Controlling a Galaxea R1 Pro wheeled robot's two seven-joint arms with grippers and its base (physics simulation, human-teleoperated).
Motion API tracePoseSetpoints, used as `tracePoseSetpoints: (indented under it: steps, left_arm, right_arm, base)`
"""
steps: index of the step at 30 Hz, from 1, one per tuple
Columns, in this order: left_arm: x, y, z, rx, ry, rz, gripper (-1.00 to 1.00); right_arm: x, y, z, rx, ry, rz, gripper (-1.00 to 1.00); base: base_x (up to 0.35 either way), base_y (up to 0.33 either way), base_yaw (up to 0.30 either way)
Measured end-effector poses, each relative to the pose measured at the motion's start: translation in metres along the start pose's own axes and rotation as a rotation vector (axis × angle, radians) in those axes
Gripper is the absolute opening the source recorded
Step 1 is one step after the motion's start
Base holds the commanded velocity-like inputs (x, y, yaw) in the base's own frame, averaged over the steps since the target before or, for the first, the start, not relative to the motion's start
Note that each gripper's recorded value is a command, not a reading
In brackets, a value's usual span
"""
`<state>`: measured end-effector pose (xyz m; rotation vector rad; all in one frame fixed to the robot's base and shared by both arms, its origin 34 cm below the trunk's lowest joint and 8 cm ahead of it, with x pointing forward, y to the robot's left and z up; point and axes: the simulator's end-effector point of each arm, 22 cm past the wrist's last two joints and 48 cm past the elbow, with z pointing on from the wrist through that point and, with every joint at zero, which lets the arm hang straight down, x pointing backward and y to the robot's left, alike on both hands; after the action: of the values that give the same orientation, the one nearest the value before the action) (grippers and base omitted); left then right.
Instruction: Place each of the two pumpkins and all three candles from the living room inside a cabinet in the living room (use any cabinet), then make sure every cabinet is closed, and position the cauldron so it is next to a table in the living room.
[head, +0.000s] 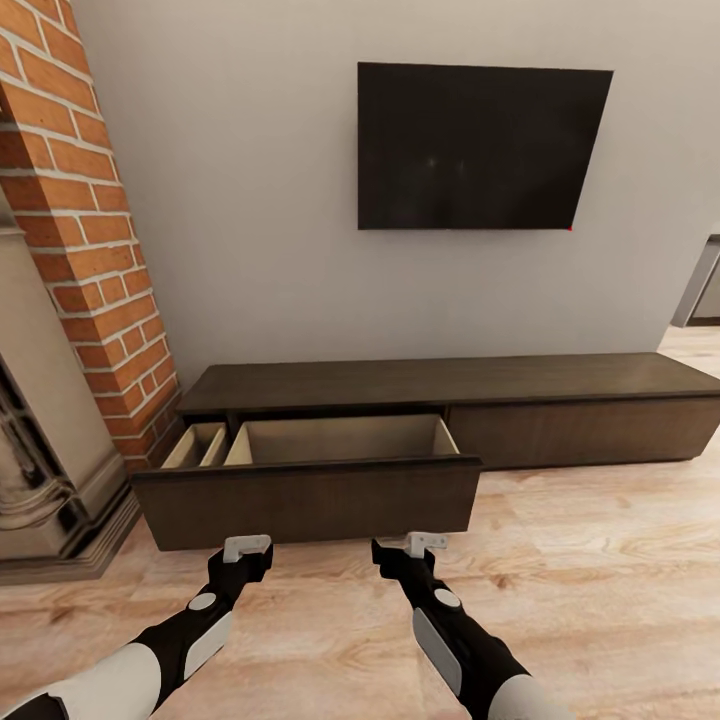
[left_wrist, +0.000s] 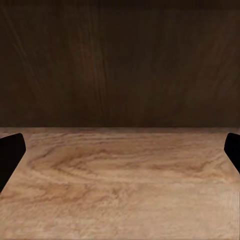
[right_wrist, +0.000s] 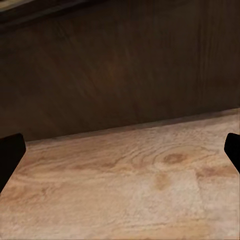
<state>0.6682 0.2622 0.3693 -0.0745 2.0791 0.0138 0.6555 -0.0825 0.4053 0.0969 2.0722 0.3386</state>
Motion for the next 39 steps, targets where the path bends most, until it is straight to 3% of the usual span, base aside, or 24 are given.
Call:
tracePoseSetpoints:
  steps: [39]
  left_arm:
    - [0.000,0.000,0.000,0.000,0.003,0.001,1.00]
  right_arm:
    - [0.025,-0.011,-0.001,0.019,0.048,-0.026,1.00]
  base:
    - [0.136,0.000,0.000]
